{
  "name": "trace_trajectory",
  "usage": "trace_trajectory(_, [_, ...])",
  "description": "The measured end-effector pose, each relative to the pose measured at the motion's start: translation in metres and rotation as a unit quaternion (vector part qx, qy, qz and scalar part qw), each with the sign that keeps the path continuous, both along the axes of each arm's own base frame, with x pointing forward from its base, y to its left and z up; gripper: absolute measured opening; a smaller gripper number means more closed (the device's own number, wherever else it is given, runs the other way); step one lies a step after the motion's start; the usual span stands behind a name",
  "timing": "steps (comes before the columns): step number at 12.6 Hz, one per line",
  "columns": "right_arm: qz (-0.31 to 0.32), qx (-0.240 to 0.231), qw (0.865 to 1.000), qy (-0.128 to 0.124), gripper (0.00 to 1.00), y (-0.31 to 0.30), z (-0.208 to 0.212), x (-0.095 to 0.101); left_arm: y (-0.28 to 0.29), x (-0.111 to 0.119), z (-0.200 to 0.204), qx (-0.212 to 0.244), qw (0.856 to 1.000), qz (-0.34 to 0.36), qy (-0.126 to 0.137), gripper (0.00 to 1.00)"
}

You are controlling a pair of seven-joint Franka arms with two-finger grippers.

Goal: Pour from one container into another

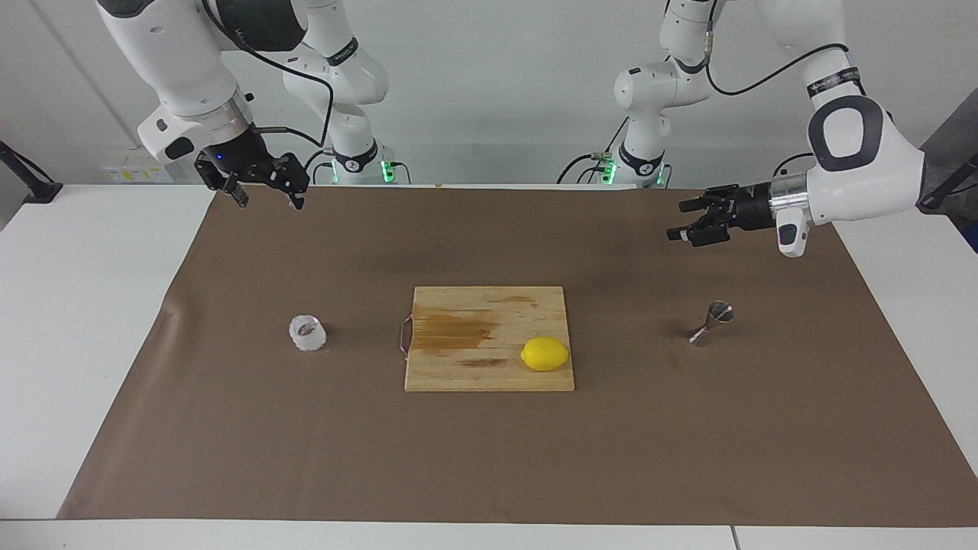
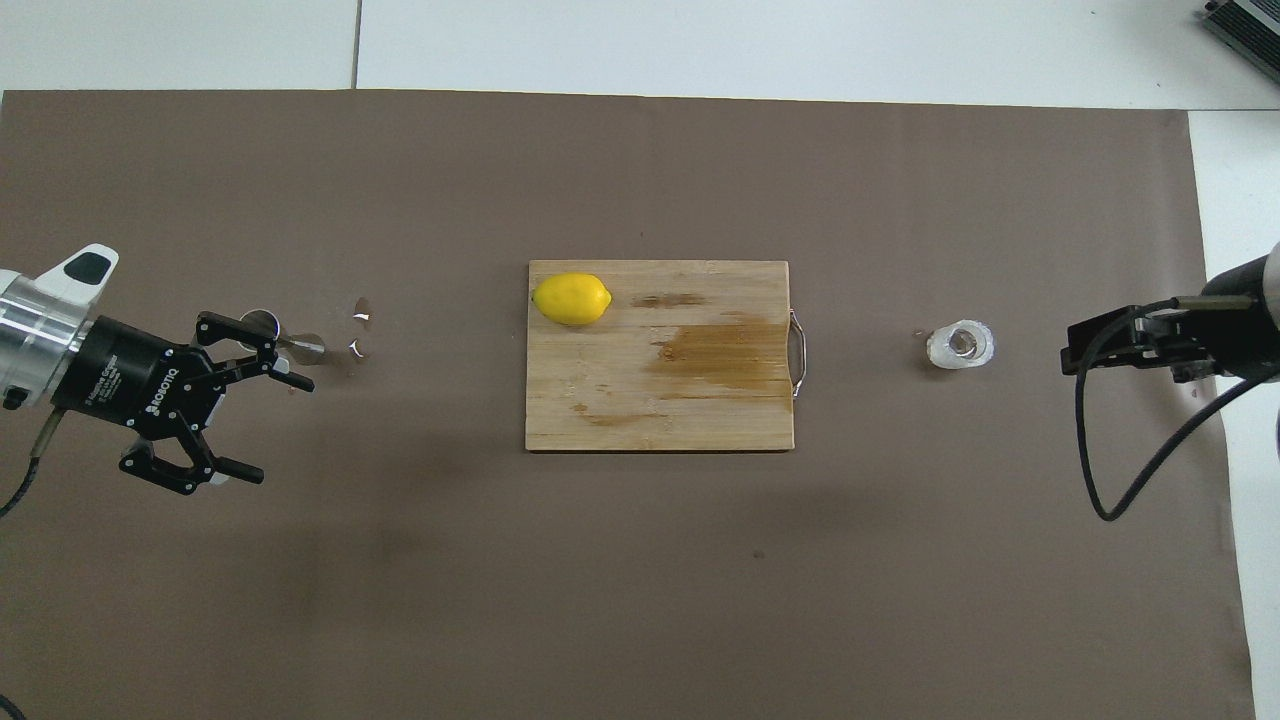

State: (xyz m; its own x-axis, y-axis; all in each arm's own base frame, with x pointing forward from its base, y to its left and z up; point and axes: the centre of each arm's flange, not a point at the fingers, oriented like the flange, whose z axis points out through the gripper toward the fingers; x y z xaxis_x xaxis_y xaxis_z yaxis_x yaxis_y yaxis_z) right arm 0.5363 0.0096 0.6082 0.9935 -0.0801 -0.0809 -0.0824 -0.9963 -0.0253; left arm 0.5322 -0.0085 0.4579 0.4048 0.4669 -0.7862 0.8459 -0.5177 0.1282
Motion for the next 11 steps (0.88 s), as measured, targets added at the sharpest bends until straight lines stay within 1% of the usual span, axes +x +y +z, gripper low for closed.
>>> trace_trajectory(2, [0.000, 0.000, 1.000, 0.000, 1.00, 0.000, 0.000, 0.000, 0.006, 0.016, -0.005, -0.011, 1.000, 0.020, 0.016, 1.00])
trace_trajectory(3, [0.000, 0.000, 1.000, 0.000, 1.00, 0.000, 0.000, 0.000, 0.006, 0.024, -0.007, -0.019, 0.999, 0.030, 0.033, 1.00])
trace_trajectory(4, [0.000, 0.000, 1.000, 0.000, 1.00, 0.000, 0.000, 0.000, 0.007, 0.031, -0.010, -0.027, 0.997, 0.044, 0.056, 1.00])
trace_trajectory(5, [0.000, 0.000, 1.000, 0.000, 1.00, 0.000, 0.000, 0.000, 0.009, 0.035, -0.015, -0.032, 0.995, 0.057, 0.079, 1.00])
trace_trajectory(6, [0.000, 0.000, 1.000, 0.000, 1.00, 0.000, 0.000, 0.000, 0.014, 0.039, -0.022, -0.036, 0.992, 0.067, 0.096, 1.00])
trace_trajectory(8, [0.000, 0.000, 1.000, 0.000, 1.00, 0.000, 0.000, 0.000, 0.029, 0.046, -0.036, -0.045, 0.989, 0.073, 0.122, 1.00])
trace_trajectory(11, [0.000, 0.000, 1.000, 0.000, 1.00, 0.000, 0.000, 0.000, 0.043, 0.064, -0.044, -0.054, 0.982, 0.089, 0.156, 1.00])
